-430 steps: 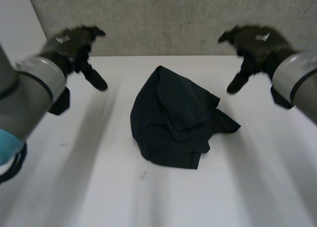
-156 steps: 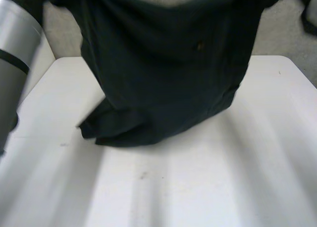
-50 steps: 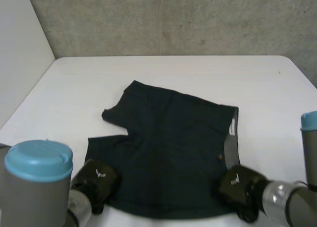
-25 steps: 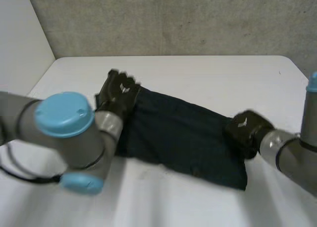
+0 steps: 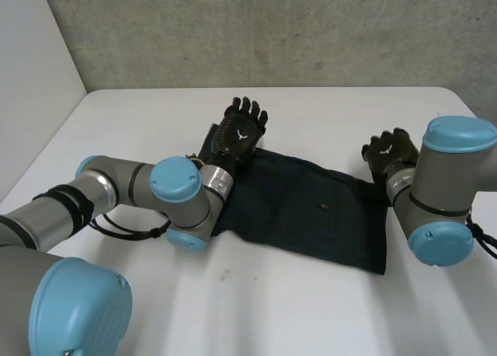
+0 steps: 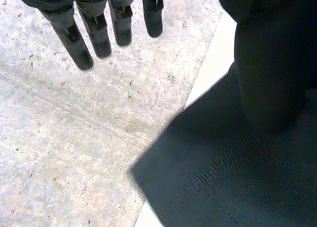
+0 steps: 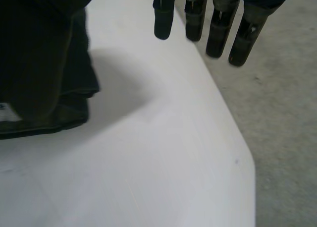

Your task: Fold the shorts.

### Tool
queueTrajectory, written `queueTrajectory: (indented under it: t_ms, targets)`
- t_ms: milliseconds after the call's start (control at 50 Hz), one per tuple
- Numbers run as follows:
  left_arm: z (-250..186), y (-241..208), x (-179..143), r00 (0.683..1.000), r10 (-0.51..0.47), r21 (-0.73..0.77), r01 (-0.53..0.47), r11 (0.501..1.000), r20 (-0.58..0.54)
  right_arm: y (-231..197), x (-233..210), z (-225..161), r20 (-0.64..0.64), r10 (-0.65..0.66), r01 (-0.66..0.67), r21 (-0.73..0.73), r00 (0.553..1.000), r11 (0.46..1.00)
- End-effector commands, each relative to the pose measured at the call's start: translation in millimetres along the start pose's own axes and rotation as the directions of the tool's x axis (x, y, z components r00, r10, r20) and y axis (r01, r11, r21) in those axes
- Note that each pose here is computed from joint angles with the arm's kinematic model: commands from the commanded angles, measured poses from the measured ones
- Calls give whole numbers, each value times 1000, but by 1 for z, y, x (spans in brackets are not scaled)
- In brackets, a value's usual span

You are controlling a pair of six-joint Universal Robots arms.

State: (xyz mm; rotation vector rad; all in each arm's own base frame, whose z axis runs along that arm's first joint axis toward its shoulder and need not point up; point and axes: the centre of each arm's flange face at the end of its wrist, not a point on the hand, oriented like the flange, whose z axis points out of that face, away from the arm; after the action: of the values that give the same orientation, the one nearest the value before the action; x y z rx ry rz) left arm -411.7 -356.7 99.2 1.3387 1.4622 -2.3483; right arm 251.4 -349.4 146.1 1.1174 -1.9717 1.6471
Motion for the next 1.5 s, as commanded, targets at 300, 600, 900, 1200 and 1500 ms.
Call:
queueTrajectory:
  t_ms: [300,600,900,1200,1500]
  targets:
    - [-75,-110,-118,907,-419,-9,420,908,45,-30,28,-106,140,263,-270,35,955,962]
    - [-161,-66,-77,819,-571,-476,527,704,63,32,-24,-106,220,297,-299,-28,929,954]
    - [-160,-65,-81,836,-530,-404,538,740,142,47,-32,-98,233,313,-303,-77,921,950]
    - [-164,-82,-100,833,-530,-343,551,761,162,55,76,-104,64,-42,50,-132,997,990]
    - [-164,-79,-103,833,-525,-344,551,760,173,-85,17,-108,152,-458,365,412,876,835]
